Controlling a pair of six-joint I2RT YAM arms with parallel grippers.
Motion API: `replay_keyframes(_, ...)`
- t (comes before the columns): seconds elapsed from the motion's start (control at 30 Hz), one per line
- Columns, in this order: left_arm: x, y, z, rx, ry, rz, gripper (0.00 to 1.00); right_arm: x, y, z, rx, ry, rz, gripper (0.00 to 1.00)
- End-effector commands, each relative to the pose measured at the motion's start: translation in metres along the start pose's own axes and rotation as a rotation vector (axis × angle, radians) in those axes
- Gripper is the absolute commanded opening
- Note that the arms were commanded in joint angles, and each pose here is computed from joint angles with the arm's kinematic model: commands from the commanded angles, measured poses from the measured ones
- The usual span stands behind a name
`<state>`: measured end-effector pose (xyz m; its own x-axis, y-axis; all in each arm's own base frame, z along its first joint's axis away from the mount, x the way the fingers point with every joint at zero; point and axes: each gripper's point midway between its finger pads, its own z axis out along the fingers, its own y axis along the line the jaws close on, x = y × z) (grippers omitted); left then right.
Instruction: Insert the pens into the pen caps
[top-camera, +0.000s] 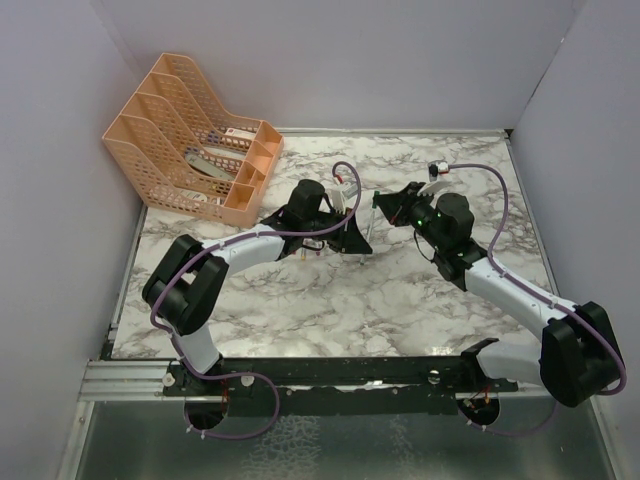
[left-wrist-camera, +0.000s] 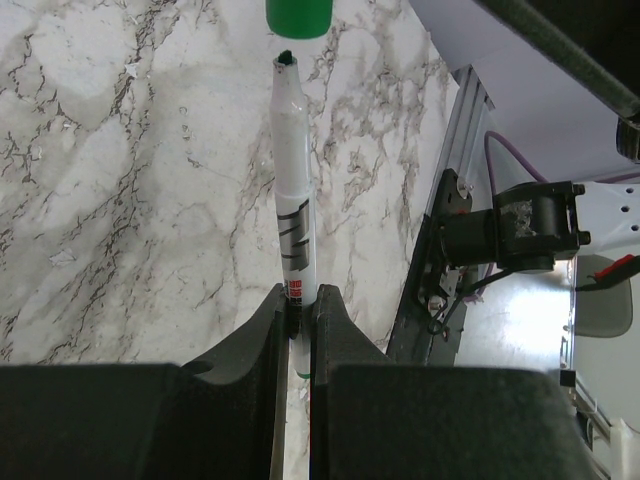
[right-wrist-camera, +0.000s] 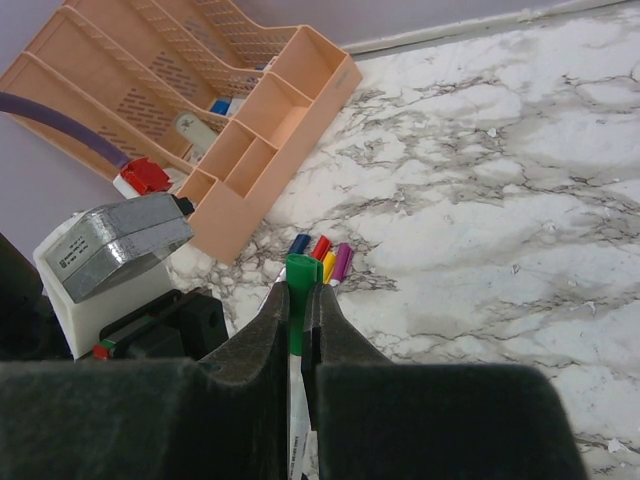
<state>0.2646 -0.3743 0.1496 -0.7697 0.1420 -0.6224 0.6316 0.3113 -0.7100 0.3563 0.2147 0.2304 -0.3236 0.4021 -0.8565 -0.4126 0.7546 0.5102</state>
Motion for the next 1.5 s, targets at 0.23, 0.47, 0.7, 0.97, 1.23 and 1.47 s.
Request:
replay_keyframes(0.23,-0.017,-0.013,0.002,0.039,-0.032,0.052,0.0,0.006,-0.002,-0.001,0.001,0.002,-0.013,0.01)
replay_keyframes(0.47,-0.018,-0.01,0.003,0.027,-0.04,0.048,0.0,0.014,0.0,-0.003,-0.01,0.025,0.006,0.01)
replay_keyframes(0.7,-0.024,-0.01,0.004,0.02,-0.059,0.043,0.0,0.029,0.005,-0.005,-0.032,0.054,0.038,0.01)
replay_keyframes(0.97,-0.038,-0.012,0.005,0.016,-0.108,0.037,0.0,0.051,0.008,-0.013,-0.044,0.098,0.053,0.01)
replay_keyframes(1.23,-0.064,-0.008,-0.002,-0.022,-0.188,0.034,0.0,0.076,0.015,-0.015,-0.063,0.174,0.028,0.01)
replay_keyframes(1.47,-0.083,0.012,-0.021,-0.093,-0.263,0.003,0.0,0.102,0.025,-0.012,-0.045,0.245,-0.04,0.01)
